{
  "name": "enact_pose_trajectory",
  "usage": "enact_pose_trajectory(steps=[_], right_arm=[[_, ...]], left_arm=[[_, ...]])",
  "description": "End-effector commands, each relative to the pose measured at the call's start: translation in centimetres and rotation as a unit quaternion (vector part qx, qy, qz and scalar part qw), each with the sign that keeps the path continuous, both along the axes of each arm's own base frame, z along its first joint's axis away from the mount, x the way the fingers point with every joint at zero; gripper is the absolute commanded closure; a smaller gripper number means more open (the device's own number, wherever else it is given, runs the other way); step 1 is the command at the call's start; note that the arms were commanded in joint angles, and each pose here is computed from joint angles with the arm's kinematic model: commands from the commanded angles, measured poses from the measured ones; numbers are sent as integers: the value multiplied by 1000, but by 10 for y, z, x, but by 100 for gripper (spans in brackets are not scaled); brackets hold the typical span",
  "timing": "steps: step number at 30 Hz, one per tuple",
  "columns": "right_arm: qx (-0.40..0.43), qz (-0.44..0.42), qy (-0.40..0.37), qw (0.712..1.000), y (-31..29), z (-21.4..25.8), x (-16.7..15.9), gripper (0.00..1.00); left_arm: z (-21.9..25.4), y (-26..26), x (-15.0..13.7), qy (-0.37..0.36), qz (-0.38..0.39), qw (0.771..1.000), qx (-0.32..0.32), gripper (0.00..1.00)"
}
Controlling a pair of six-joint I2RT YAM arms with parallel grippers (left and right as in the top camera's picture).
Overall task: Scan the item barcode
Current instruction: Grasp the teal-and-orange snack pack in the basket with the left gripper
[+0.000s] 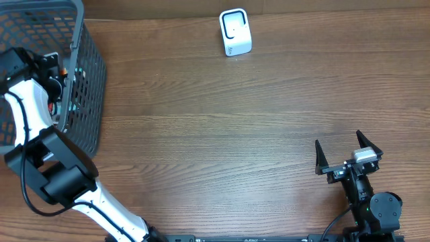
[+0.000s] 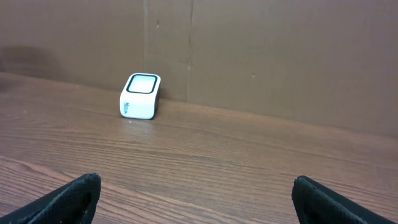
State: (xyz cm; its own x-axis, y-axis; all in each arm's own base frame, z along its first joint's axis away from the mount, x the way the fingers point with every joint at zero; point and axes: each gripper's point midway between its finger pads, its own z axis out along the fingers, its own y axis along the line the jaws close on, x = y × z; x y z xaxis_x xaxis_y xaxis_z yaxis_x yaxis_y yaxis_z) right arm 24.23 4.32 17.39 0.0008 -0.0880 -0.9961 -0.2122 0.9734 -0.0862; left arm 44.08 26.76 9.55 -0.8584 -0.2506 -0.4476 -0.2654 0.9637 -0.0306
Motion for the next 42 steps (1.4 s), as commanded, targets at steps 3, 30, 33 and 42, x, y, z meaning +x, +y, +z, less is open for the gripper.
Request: enact_pose_trajectory(steps=[3,30,33,42], right_arm=[[-2,0,-2,1000,0,-2,0,0],[-2,0,-2,1000,0,-2,0,0],[-2,0,-2,1000,0,-2,0,0],[-2,0,-2,1000,0,-2,0,0]], left_arm=[[-18,-7,-5,27,-9,1000,-9,3],[48,-1,-3,-28,-2,999,37,73],[82,-1,-3,-64,7,996,55,73],[191,-13,-21,-174,50,979,92,73]])
